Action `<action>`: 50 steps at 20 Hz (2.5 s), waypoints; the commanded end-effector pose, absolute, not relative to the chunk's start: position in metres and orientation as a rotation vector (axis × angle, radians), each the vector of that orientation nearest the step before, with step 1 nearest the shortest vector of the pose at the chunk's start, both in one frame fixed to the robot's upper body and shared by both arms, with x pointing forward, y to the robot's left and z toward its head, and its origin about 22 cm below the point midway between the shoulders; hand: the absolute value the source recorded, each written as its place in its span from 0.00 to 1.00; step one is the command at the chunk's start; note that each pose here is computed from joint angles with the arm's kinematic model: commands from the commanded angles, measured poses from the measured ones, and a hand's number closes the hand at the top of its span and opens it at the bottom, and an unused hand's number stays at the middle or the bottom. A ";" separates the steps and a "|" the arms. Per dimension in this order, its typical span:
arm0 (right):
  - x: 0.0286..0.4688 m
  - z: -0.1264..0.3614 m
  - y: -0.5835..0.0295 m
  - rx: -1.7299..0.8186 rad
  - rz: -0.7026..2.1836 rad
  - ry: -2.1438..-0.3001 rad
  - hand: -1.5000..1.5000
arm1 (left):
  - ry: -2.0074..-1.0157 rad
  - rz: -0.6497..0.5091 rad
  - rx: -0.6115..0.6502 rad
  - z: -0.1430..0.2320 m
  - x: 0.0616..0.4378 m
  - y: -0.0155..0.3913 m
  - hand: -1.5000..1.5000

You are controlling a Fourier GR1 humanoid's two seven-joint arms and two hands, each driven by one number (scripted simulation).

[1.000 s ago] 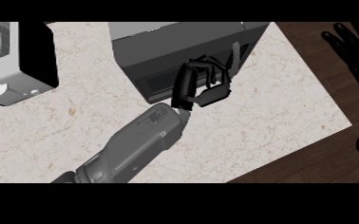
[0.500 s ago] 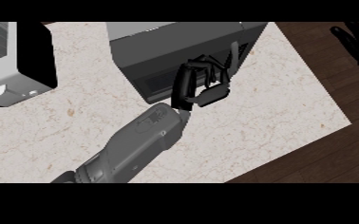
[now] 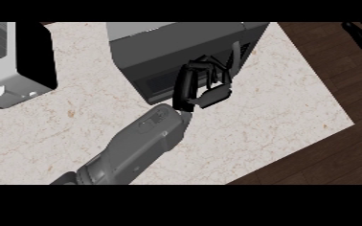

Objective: Pick up the milk, place it into the microwave and close the microwave

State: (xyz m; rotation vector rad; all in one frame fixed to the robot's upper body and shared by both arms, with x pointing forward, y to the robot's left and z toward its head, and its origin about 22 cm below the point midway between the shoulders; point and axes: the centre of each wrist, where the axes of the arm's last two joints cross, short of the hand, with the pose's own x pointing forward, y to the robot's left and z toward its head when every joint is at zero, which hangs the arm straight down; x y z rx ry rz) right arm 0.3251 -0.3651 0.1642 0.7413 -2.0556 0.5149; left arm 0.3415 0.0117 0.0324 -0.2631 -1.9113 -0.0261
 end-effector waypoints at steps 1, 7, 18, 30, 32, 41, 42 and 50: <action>0.326 0.171 -0.369 0.737 0.518 -2.056 0.00 | -1.896 -0.005 -0.226 0.044 0.362 0.015 1.00; 0.327 0.172 -0.362 0.827 0.567 -2.037 0.00 | -1.901 0.001 -0.238 0.042 0.361 0.014 1.00; 0.327 0.176 -0.365 0.876 0.604 -1.991 0.00 | -1.901 0.020 -0.225 0.037 0.362 0.017 1.00; 0.329 0.191 -0.369 0.923 0.647 -2.003 0.00 | -1.939 -0.068 -0.251 0.041 0.361 0.009 1.00; 0.329 0.189 -0.369 0.952 0.638 -2.010 0.00 | -1.927 -0.091 -0.195 0.032 0.362 0.013 1.00; 0.326 0.191 -0.369 1.003 0.658 -1.980 0.00 | -1.816 -0.060 -0.041 0.014 0.364 0.026 1.00; 0.323 0.193 -0.371 0.993 0.670 -1.973 0.00 | -1.806 -0.041 -0.019 0.015 0.365 0.027 1.00; 0.315 0.195 -0.381 0.974 0.632 -1.984 0.00 | -1.718 0.014 0.017 -0.003 0.358 0.035 1.00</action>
